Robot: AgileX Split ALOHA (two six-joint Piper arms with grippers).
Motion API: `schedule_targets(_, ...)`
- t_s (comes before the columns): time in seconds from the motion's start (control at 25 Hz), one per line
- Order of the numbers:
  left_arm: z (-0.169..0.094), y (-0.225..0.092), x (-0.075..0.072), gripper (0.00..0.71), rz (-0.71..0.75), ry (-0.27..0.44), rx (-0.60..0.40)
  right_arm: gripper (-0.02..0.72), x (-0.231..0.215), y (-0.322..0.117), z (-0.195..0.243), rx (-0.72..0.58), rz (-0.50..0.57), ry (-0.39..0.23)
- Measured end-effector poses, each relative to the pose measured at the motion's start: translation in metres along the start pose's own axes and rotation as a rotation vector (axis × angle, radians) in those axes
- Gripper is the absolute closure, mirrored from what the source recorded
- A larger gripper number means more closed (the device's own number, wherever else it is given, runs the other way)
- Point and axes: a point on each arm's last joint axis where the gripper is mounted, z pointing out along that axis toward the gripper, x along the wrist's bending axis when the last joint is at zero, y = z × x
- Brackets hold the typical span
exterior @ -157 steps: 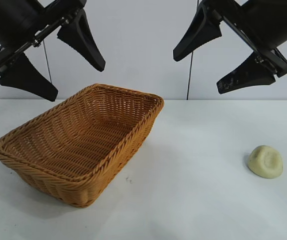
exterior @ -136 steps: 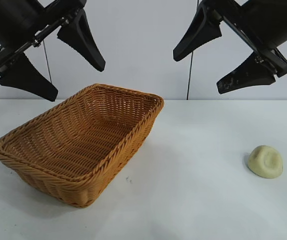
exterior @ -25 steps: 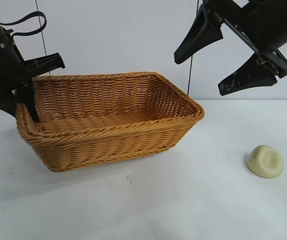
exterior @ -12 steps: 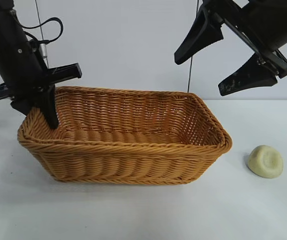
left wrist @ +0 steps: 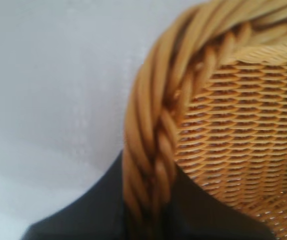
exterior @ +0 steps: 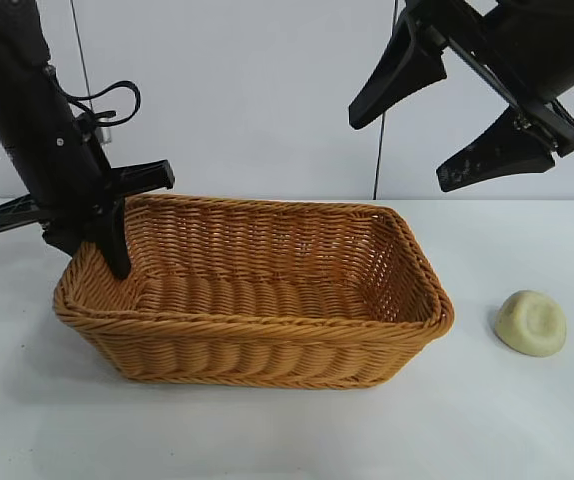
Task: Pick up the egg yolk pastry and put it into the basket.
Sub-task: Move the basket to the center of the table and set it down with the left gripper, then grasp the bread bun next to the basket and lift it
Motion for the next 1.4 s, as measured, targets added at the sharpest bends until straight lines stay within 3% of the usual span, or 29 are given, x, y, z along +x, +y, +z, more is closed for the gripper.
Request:
schedule_targets(0.08, 0.0, 0.0, 0.0, 0.569, 0.001, -0.002, 0.002, 0.013, 0.0, 0.0, 0.0, 0.0, 0.004, 0.0)
schedule_targets(0.16, 0.0, 0.0, 0.0, 0.448, 0.0, -0.004, 0.004, 0.013, 0.0, 0.0, 0.0, -0.001, 0.007, 0.0)
schedule_targets(0.28, 0.0, -0.001, -0.001, 0.213, 0.0, -0.006, 0.01, 0.013, 0.0, 0.0, 0.0, -0.001, 0.007, 0.0)
schedule_targets(0.4, -0.004, -0.001, -0.003, 0.1, 0.004, -0.008, 0.035, 0.013, 0.0, 0.0, 0.0, -0.001, 0.007, 0.0)
schedule_targets(0.64, -0.05, 0.01, -0.017, 0.067, 0.082, 0.008, 0.014, 0.013, 0.0, 0.0, 0.0, -0.001, 0.008, 0.0)
schedule_targets(0.8, -0.093, 0.018, -0.023, 0.067, 0.157, 0.066, -0.071, 0.013, 0.0, 0.0, 0.0, -0.001, 0.012, 0.0)
schedule_targets(0.96, -0.113, 0.024, -0.022, 0.067, 0.202, 0.142, -0.118, 0.013, 0.0, 0.0, 0.0, -0.001, 0.012, 0.0)
schedule_targets(1.12, -0.119, 0.028, -0.002, 0.067, 0.185, 0.215, -0.106, 0.013, 0.0, 0.0, 0.0, -0.001, 0.012, 0.0)
schedule_targets(1.4, -0.136, 0.043, 0.058, 0.067, 0.052, 0.255, -0.131, 0.013, 0.0, 0.0, 0.0, -0.001, 0.012, 0.0)
